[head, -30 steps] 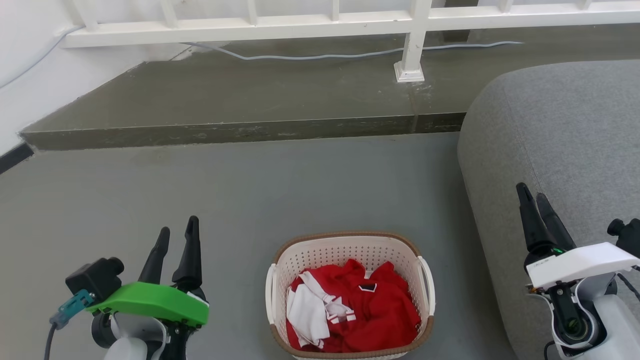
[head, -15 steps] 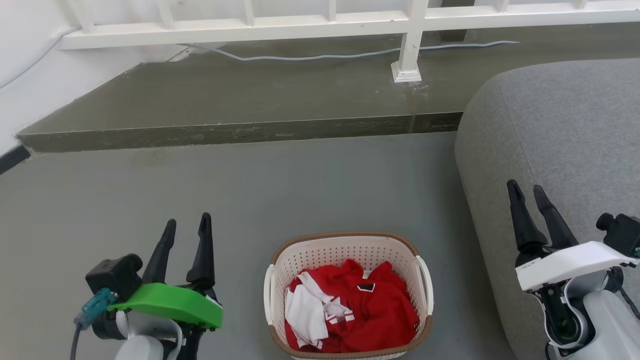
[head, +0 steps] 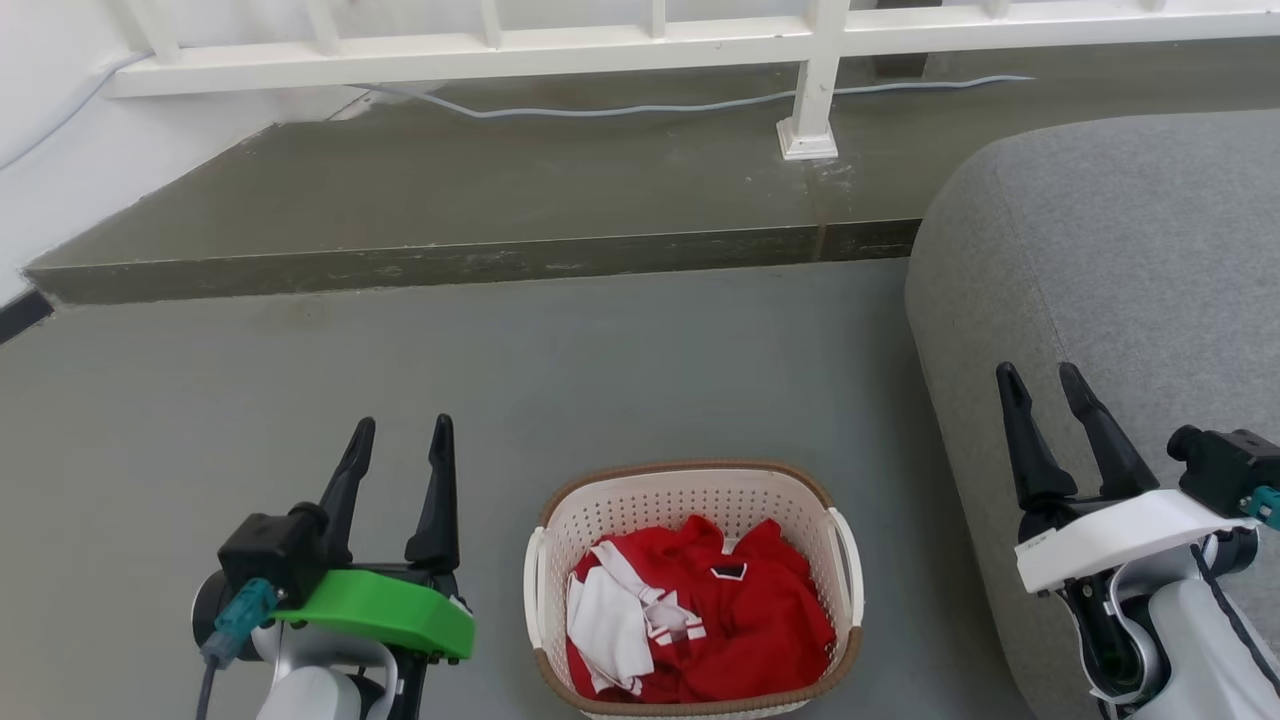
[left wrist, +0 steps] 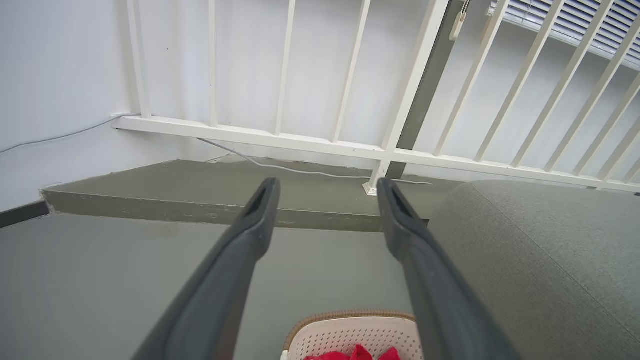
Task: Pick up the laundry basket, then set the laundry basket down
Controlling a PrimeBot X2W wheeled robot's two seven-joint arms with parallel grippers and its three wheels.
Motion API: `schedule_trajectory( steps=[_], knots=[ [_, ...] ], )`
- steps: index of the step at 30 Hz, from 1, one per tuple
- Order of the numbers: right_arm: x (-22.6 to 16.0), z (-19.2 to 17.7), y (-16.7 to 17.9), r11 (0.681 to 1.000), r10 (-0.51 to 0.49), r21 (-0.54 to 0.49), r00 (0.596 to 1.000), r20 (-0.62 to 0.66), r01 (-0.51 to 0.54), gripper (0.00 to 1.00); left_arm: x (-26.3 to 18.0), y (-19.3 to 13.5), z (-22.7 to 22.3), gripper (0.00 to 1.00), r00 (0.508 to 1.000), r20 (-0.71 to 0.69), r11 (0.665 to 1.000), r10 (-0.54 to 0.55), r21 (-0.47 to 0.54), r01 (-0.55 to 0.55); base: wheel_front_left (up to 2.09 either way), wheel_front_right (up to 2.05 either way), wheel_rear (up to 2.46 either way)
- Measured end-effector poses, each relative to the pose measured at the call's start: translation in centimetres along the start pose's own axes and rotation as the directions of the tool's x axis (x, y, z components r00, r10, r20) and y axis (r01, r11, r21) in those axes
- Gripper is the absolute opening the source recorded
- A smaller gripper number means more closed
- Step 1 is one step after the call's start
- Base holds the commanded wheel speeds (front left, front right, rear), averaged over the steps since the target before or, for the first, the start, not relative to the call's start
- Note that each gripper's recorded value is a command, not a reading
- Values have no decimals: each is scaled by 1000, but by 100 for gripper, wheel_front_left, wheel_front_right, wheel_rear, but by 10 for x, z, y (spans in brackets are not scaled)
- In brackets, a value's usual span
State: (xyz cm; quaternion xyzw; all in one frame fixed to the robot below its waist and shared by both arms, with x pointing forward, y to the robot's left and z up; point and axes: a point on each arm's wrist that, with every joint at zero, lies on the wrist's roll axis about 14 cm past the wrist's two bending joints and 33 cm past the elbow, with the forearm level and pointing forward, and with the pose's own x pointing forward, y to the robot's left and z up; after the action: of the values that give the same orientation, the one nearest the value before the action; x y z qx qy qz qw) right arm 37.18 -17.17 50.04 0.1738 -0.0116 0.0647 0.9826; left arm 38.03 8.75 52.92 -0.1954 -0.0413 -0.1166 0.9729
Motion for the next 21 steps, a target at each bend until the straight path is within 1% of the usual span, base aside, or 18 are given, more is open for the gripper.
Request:
schedule_trajectory(
  steps=[6,9,21],
  knots=[
    [1,2,1,997,16,-70,1000,13,-15,100,2,-8,5,100,999,27,999,-24,43,23,0,0,0],
    [2,3,1,997,19,-79,1000,15,-18,100,2,-10,4,100,999,26,998,-28,58,27,0,0,0],
    [1,1,-3,997,2,-82,1000,13,-1,100,3,-12,2,100,999,20,998,-31,57,30,0,0,0]
  ],
)
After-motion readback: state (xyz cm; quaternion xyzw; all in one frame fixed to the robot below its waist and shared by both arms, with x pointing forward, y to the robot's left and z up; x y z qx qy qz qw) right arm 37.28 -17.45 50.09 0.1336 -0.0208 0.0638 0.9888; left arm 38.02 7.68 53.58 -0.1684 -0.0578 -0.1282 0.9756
